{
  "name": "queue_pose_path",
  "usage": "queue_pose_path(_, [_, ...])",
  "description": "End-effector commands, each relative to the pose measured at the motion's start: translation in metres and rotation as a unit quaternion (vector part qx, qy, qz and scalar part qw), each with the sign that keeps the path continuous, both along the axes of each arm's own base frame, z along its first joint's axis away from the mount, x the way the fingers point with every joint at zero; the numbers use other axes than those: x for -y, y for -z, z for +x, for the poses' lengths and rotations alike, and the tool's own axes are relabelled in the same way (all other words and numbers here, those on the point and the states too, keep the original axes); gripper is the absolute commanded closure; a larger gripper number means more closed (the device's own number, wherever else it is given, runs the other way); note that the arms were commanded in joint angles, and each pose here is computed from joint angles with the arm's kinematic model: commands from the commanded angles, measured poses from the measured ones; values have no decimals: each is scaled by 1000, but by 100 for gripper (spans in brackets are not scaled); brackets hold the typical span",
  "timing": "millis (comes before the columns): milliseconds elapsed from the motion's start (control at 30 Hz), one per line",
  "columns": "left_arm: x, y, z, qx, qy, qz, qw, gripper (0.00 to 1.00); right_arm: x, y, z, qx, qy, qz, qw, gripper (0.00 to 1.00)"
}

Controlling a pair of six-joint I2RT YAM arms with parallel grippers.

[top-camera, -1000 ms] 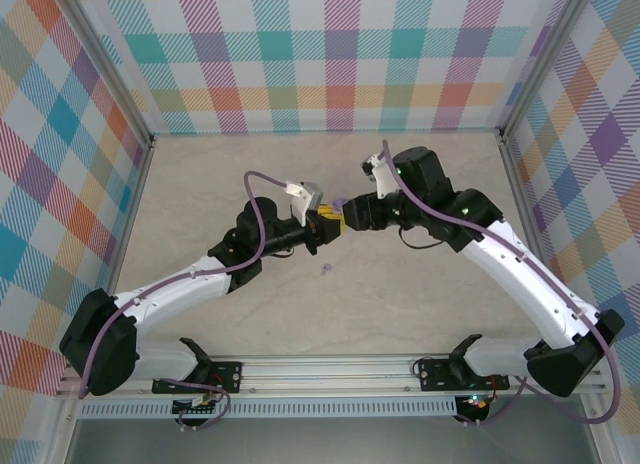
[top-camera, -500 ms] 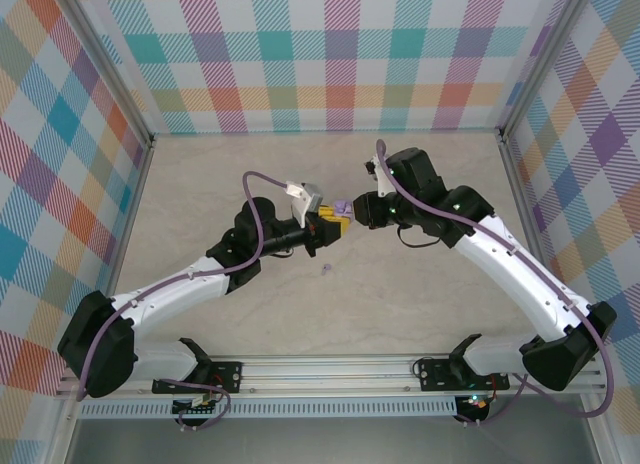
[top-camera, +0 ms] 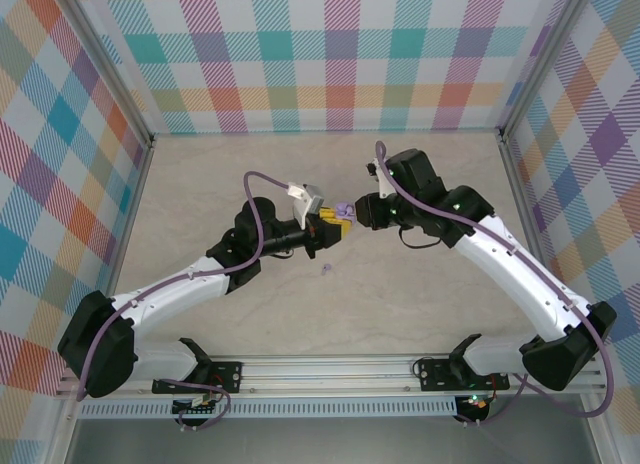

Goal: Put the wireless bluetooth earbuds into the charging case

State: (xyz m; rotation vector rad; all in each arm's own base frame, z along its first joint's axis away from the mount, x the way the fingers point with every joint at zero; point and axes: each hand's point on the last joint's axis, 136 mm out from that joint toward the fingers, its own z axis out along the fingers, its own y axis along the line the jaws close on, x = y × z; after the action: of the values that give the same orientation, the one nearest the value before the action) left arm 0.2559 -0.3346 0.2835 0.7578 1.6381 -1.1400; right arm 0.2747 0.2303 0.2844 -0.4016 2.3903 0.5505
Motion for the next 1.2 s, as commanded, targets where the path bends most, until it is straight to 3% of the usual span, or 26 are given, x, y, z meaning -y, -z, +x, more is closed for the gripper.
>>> queue_pose_path(0, [-2, -17, 0, 27, -15, -11, 999, 98, 7, -17, -2, 20, 10, 4, 1000, 73])
queue_pose_path(333, [-3, -15, 4, 25, -24, -6, 999, 98, -24, -43, -28, 29, -86, 102, 991, 78])
queue_pose_path(1167, [2, -36, -14, 43, 25, -48, 998, 98, -29, -17, -19, -7, -81, 70, 994, 81])
